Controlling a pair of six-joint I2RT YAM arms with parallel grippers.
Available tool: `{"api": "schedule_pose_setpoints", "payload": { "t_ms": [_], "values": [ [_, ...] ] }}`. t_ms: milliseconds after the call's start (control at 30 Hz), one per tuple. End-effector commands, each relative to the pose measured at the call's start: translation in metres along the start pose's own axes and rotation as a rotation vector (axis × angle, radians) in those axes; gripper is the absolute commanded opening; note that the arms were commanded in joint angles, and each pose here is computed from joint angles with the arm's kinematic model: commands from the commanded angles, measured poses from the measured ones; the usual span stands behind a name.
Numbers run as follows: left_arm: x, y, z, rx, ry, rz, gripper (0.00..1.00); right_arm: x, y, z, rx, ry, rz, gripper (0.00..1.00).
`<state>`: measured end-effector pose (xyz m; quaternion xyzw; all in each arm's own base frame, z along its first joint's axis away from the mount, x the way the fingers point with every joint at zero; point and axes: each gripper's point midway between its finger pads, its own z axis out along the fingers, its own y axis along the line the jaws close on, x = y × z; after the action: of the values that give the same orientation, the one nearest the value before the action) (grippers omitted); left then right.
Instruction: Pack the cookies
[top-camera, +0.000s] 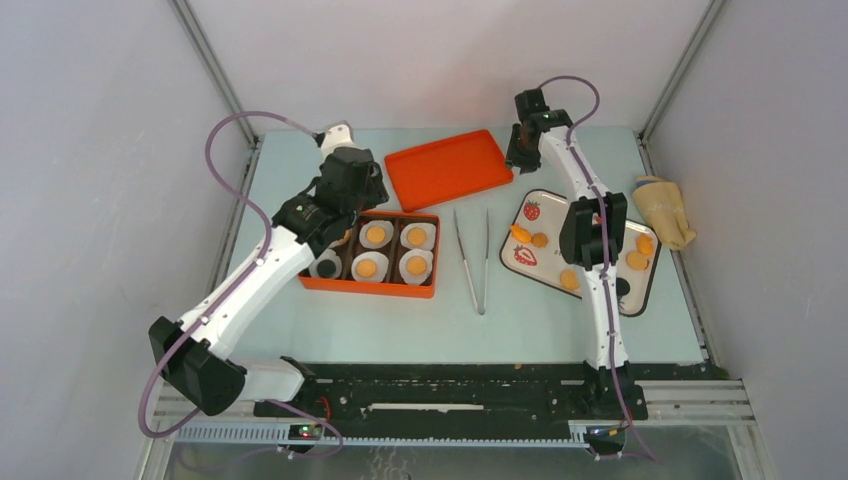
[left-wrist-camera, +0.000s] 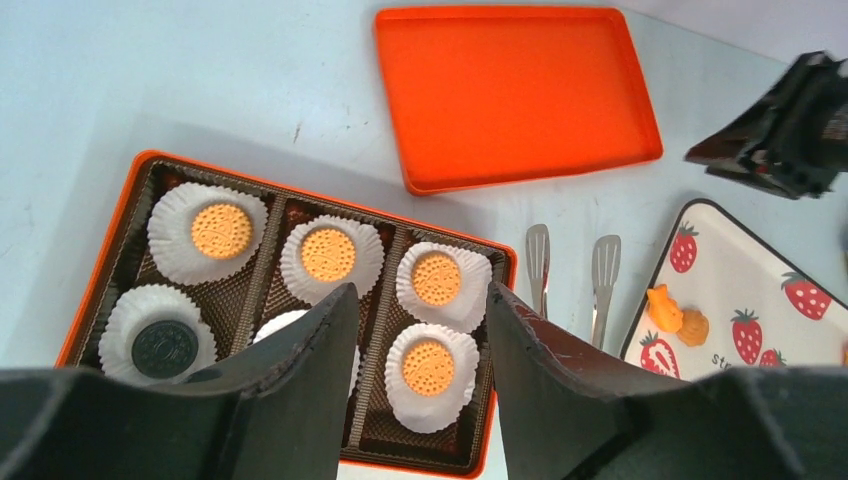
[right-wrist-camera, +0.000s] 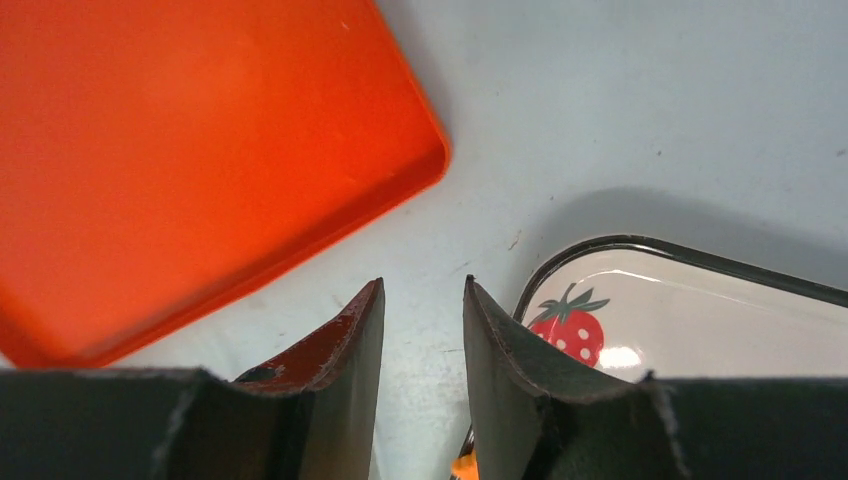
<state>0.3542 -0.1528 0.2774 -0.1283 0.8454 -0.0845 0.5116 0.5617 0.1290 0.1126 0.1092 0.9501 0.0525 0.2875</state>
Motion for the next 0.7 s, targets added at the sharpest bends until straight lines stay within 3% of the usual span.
{"api": "schedule_pose_setpoints", "payload": {
  "t_ms": [0, 400, 667],
  "values": [
    [-0.004, -0.009, -0.001, 0.069, -0.024, 0.013, 0.56, 0.005, 0.006, 0.005, -0.026, 0.018, 0.0, 0.43],
    [0.015, -0.008, 0.012, 0.063, 0.019, 0.031, 0.55, 0.017, 0.028, 0.031, -0.113, 0.044, 0.015, 0.41],
    [0.033, -0.009, 0.013, 0.097, 0.06, 0.037, 0.54, 0.038, 0.054, 0.056, -0.252, 0.129, 0.093, 0.22]
  ]
}}
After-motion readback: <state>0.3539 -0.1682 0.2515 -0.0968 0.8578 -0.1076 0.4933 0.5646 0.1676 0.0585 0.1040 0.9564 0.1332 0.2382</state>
